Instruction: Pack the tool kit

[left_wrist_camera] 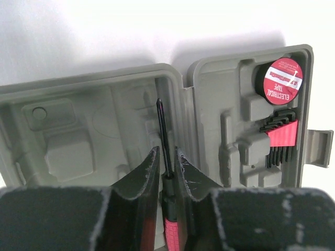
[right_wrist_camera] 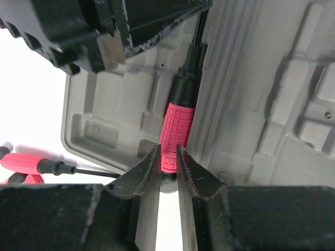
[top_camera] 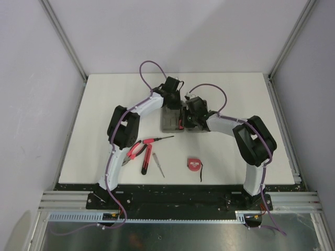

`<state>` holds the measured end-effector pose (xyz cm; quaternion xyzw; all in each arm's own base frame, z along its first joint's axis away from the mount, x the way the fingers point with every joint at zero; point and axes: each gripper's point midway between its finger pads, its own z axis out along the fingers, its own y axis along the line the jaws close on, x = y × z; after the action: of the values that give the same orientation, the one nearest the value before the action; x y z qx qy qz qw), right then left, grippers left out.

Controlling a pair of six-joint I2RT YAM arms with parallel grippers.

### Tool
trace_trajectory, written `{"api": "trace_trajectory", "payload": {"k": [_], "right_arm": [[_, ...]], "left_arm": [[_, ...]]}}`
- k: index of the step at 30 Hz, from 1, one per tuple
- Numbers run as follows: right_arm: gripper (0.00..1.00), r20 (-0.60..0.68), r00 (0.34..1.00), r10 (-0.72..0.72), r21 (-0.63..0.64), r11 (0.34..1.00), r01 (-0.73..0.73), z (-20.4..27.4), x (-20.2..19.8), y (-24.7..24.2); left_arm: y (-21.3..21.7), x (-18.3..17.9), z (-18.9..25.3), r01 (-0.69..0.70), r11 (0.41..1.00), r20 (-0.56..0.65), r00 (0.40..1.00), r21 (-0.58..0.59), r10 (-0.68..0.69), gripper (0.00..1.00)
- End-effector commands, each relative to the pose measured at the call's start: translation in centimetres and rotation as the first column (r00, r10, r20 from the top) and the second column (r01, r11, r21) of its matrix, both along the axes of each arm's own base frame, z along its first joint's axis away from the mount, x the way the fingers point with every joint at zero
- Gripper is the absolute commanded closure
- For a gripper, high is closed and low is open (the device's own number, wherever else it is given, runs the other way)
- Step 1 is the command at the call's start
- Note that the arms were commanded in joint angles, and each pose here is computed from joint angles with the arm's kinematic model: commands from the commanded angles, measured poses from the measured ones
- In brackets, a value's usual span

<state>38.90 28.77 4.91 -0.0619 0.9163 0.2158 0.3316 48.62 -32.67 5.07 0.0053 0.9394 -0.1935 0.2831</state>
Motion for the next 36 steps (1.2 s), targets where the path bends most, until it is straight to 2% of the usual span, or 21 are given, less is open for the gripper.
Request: {"api": "trace_trajectory", "payload": {"k": [1, 13, 16, 23, 36], "right_arm": [[0.76, 0.004, 1.0, -0.029, -0.029, 0.999, 0.029, -0.5, 0.9, 0.1], [0.77, -0.023, 0.998, -0.06, -0.069, 0.996, 0.058, -1.3, 0.5, -0.7], [0.78, -0.027, 0.998, -0.061, -0.072, 0.996, 0.059, -1.4, 0.4, -0.8], [0.78, -0.036, 0.997, -0.066, -0.081, 0.995, 0.063, -1.6, 0.2, -1.0], [0.79, -0.051, 0.996, -0.068, -0.107, 0.992, 0.063, -2.2, -0.1, -1.4]], "left_arm": [[-0.1, 1.7, 1.0, 0.004, 1.0, 0.058, 0.998, 0.001, -0.004, 0.79], [0.4, 4.8, 2.3, -0.036, 0.999, 0.14, 0.99, 0.01, 0.034, 0.79], [0.4, 5.0, 1.6, -0.029, 0.999, 0.138, 0.99, 0.019, 0.026, 0.85], [-0.3, 4.1, -0.4, 0.015, 1.0, 0.091, 0.996, 0.012, -0.016, 0.89], [-0.8, 3.6, -1.1, 0.023, 1.0, 0.08, 0.996, 0.018, -0.025, 0.77]]}}
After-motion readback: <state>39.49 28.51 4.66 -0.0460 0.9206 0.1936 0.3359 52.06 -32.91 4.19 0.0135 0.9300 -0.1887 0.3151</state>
